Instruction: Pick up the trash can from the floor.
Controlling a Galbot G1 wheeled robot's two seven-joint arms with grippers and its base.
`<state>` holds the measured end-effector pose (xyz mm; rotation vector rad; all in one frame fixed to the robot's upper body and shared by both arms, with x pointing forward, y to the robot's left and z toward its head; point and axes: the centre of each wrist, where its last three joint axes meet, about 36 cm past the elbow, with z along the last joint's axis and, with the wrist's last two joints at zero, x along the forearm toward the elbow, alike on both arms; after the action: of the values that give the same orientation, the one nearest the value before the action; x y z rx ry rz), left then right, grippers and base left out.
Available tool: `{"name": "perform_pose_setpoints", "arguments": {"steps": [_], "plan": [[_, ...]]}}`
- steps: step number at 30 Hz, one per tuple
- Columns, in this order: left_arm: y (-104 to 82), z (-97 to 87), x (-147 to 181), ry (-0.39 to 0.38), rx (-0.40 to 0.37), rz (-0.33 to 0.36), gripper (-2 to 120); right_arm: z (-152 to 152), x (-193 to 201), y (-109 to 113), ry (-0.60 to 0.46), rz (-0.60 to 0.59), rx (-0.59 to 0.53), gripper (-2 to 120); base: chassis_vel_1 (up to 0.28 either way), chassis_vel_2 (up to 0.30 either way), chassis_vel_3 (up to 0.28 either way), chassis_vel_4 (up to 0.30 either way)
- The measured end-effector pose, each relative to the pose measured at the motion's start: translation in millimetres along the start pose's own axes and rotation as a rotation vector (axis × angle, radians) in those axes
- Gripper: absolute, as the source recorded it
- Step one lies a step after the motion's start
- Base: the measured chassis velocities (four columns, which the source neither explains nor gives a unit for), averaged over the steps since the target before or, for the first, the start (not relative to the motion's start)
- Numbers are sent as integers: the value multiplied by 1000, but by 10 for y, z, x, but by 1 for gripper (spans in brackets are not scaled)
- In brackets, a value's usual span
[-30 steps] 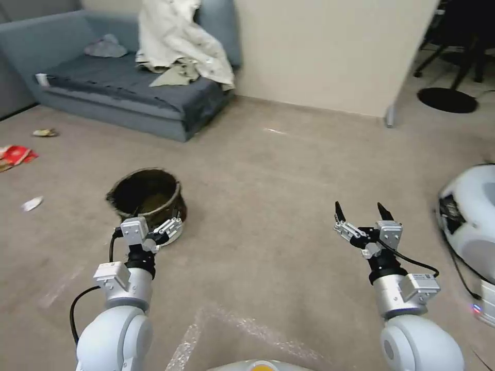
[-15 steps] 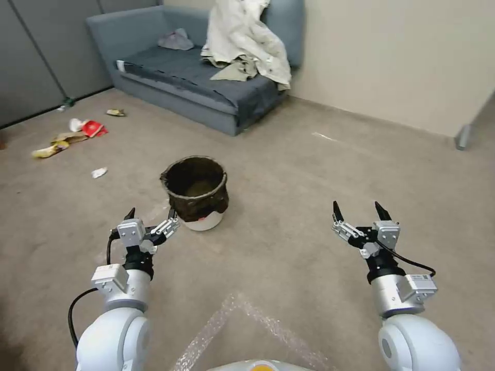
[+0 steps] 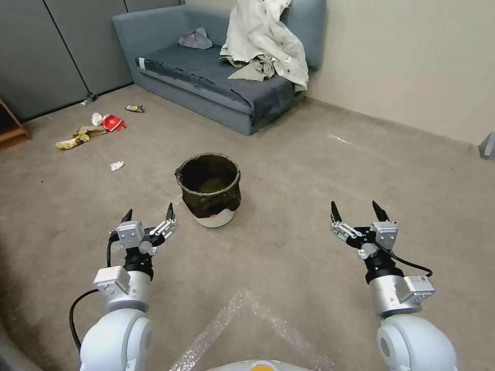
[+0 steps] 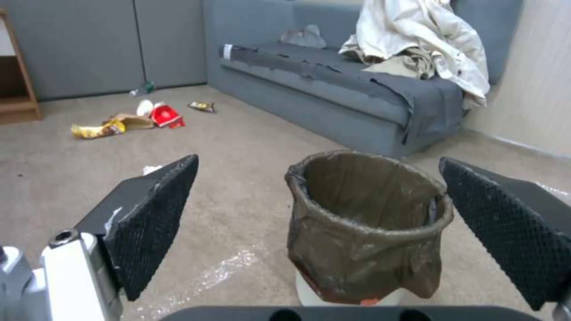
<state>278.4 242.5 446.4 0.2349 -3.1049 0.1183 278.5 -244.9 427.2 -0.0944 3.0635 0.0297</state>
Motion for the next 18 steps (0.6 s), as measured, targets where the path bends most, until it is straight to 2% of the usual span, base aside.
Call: {"name": "perform_pose_setpoints", "arguments": {"steps": [12,18], "plan": [[9,8,7,-9,-21,-26,100,36,4,9,-13,-22,2,100,-22,16,16,-17],[14,30,-2,-6,-24,-46,100,52,3,20,-13,-31,-1,100,-178,227,135,-239]]}}
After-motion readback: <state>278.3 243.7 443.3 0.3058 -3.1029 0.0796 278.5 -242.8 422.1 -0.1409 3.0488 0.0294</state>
